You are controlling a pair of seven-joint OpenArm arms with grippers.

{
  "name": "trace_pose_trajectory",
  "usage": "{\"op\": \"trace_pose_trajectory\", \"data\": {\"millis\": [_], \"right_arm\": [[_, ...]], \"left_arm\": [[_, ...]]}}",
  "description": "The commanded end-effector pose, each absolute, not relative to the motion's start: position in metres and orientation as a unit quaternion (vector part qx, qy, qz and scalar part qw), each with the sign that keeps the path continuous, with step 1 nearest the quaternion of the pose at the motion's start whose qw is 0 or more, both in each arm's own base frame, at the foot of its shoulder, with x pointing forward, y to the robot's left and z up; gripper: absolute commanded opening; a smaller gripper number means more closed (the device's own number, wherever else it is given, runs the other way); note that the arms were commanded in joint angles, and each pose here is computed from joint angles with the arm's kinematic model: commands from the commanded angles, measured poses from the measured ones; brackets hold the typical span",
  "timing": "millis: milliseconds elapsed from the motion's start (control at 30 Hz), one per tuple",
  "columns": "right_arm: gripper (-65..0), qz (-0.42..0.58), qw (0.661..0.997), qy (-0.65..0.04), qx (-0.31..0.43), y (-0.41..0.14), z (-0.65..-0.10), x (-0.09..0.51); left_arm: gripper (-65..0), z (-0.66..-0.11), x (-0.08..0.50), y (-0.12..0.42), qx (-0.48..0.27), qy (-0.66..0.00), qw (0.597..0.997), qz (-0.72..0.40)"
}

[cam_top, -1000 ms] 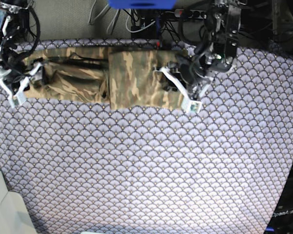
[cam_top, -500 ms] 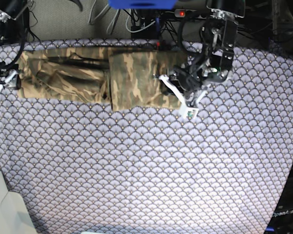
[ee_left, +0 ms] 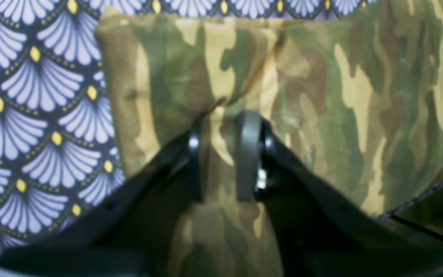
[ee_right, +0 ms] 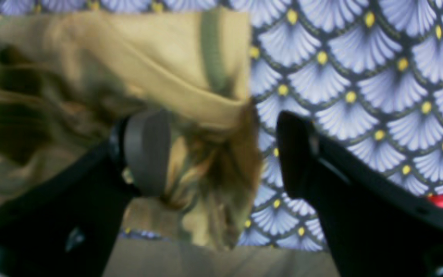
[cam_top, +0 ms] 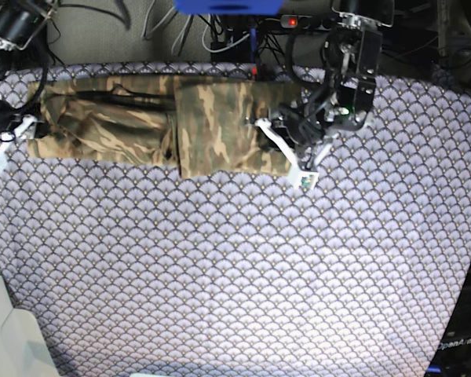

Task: Fold the T-shirt properly
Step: 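Lay the folded strip end down and hold it with the left gripper, then hold the strip with the left gripper while the right gripper grips its end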

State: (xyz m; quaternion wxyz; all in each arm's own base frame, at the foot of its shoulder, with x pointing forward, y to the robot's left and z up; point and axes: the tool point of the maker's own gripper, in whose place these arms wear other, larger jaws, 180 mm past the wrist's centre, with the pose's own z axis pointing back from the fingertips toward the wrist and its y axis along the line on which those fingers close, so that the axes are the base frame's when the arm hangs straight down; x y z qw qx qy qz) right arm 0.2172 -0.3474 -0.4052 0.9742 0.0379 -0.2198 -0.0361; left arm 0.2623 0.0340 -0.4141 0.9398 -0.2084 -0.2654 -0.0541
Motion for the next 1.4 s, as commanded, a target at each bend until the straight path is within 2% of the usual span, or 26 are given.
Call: {"op": "trace_pose_trajectory", "data": {"millis": [0,500,967,1367], "right_arm": [[-20.6,-0.035,0.97,-0.241,0.031,-0.356,-0.395,0.227],[-20.6,-0.038,0.962,-0.27,0.022,-0.367,-0.389,0.236],[-20.6,-0.04,0.967,-0.25,0.026,-0.363,-0.4,0.221],[-20.6,-0.027,0.971,-0.23,0.056,-0.333,-0.419,0.215]], "left_arm": [[-52.9,-0.409,0.263,0.032,-0.213,-0.274,0.936,-0.055],[-52.9,-0.408,0.265,0.032,-0.214,-0.276,0.935,-0.055],[-52.9,-0.406,0.268,0.033,-0.213,-0.279,0.935,-0.055],[-52.9,-0.406,0.268,0.033,-0.213,-0.279,0.935,-0.054]]}}
